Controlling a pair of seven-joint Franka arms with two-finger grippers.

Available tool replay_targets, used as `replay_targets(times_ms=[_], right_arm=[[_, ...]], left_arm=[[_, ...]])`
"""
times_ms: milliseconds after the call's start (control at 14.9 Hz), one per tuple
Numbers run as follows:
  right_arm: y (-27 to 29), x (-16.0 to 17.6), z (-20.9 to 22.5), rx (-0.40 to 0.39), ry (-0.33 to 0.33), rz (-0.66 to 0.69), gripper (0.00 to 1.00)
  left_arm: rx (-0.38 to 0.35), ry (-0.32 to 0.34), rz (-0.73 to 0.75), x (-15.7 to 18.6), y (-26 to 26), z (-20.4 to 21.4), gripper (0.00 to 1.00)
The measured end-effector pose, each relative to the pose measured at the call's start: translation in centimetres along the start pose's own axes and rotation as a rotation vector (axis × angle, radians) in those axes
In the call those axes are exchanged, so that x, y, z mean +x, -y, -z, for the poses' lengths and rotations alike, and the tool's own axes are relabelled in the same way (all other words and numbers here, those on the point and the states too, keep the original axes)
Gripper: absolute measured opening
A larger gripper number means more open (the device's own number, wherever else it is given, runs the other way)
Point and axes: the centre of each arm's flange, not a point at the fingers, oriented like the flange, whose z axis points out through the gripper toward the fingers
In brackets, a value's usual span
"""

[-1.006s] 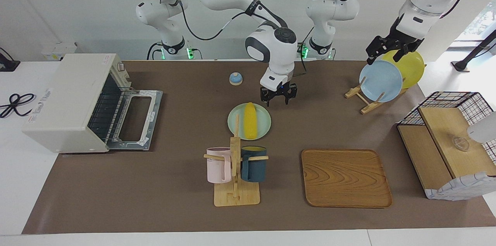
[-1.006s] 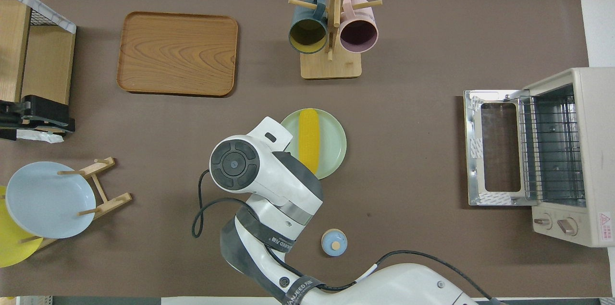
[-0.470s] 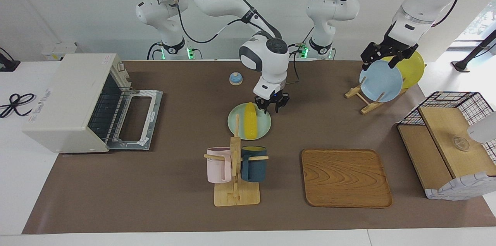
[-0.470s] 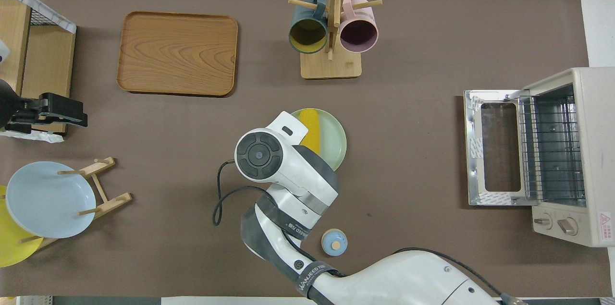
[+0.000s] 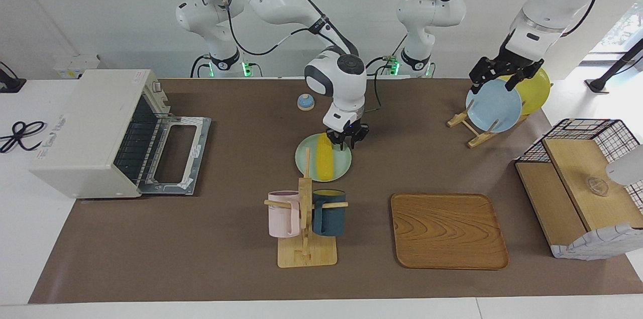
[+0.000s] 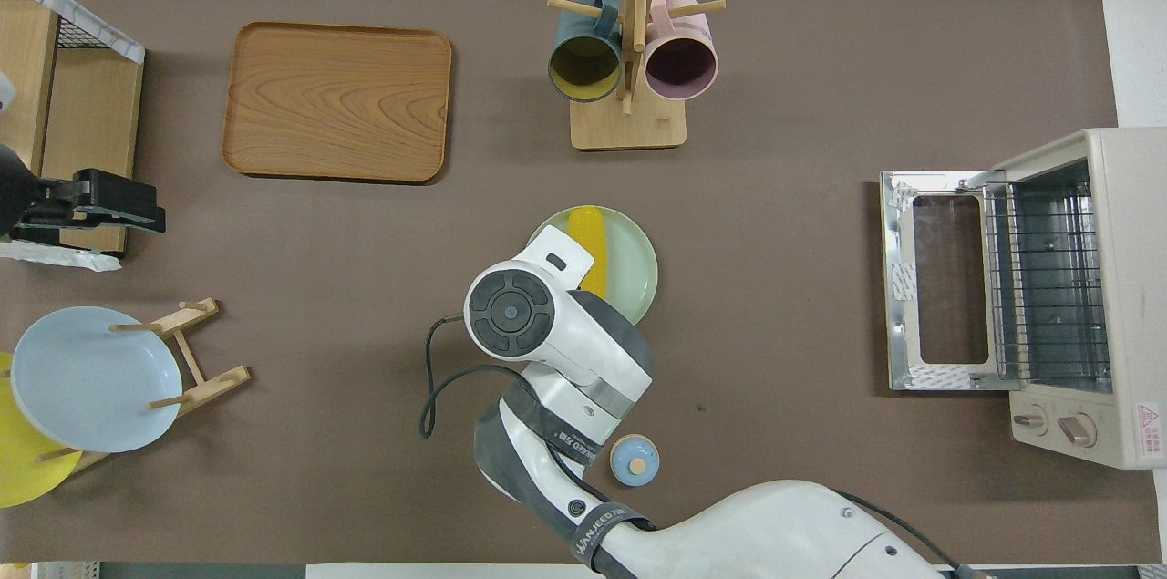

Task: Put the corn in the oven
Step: 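Grasp the green plate rim with the right gripper, then lift the plate holding the corn with the right gripper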

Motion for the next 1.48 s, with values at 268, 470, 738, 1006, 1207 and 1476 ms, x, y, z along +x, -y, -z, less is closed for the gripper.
replay_targets(times_ms=[268,470,738,1006,1207,1476], right_arm=[[0.0,-0.2,0.5,0.001,-0.006,0.004,0.04],[0.1,-0.4,0.8,-0.008,-0.004,0.011,0.04],[0.1,1.0,4.9,-0.153,0.015,0.055,0.03],[0.8,0.6,7.6,-0.237,0.047,0.102,0.03],[-0.3,-0.2,7.6,-0.323,0.106,0.103,0.03],[-6.7,0.1,8.8,-0.4,0.166,0.061,0.03]], left_arm=[[-0.001,-0.01,0.0,0.3,0.0,-0.1,1.0],[-0.002,-0.024,0.001,1.4,-0.2,-1.2,1.0],[0.001,-0.016,0.001,2.2,-0.3,-2.1,1.0],[0.003,0.001,0.001,1.6,-0.2,-0.2,1.0],[0.003,0.003,0.002,1.2,-0.1,1.4,1.0],[0.005,0.016,0.002,1.4,0.2,0.8,1.0]])
